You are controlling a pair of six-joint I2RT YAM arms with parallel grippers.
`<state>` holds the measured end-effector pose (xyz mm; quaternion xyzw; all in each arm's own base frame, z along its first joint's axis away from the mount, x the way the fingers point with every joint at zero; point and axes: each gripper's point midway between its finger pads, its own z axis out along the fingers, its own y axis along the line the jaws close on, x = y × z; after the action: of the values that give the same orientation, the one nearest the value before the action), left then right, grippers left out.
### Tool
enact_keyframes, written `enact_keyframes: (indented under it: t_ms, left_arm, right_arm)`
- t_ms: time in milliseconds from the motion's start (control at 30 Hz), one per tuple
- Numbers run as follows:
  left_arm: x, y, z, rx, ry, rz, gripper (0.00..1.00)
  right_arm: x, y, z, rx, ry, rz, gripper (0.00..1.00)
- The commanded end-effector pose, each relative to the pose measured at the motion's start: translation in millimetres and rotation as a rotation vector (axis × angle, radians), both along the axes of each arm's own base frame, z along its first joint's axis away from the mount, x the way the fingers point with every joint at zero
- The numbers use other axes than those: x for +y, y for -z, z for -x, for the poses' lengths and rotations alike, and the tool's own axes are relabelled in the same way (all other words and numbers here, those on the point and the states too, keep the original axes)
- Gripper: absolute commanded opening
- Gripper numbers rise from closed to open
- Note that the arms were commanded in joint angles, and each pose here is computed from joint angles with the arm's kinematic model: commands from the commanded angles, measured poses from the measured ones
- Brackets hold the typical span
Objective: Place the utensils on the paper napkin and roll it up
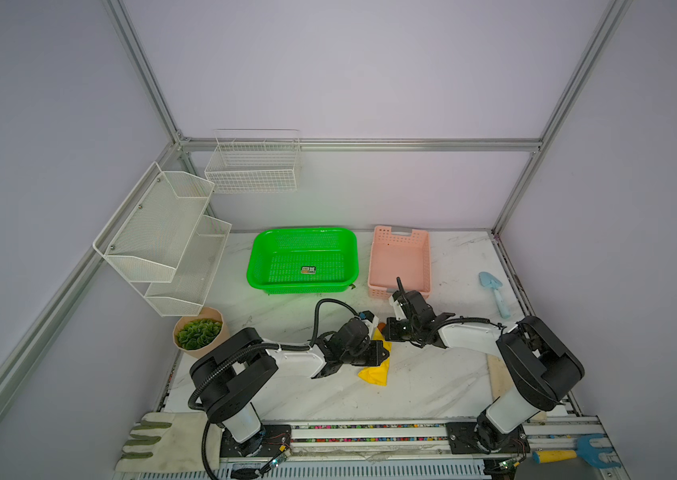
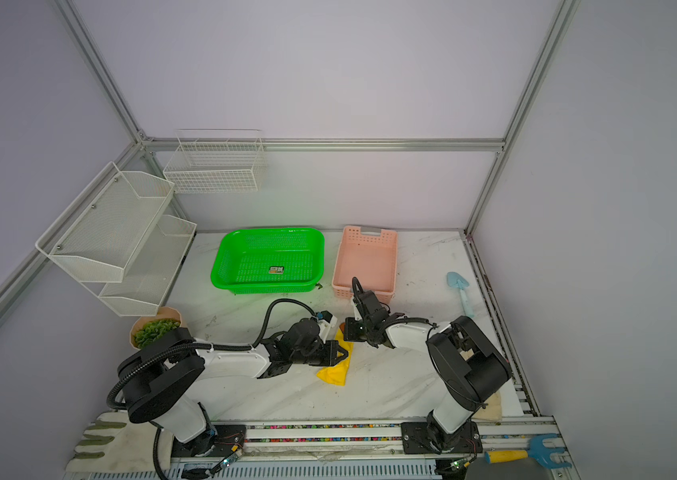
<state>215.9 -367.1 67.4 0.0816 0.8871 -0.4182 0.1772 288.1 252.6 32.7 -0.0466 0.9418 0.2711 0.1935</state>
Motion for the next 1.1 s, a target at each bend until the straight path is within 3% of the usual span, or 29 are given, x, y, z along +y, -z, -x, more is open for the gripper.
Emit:
enact_keyframes:
  t_ms: [0,367,800,1067]
  left_arm:
    - [-22.9,-26.7,-9.4,-0.045,0.015,0.064,0.00]
    - [-33.3,-16.7,-9.5,-0.030,0.017,0.073,0.00]
    - [-49.1,-31.1,-18.4,-0.057,0.019,0.111,0.00]
    - [-54.5,-14.4,-21.0,-0.030,0.021,0.086,0.00]
  right_arm:
    - [-6.5,18.3,8.8,0.048,-0.008,0.040,0.04]
    - [-3.9,24.1,10.9,0.066,-0.014,0.028,0.04]
    - [-2.2,33.0,14.6,0.087,-0.018,0.015,0.04]
    - [-1.1,27.8,14.7,0.084,-0.017,0.003,0.04]
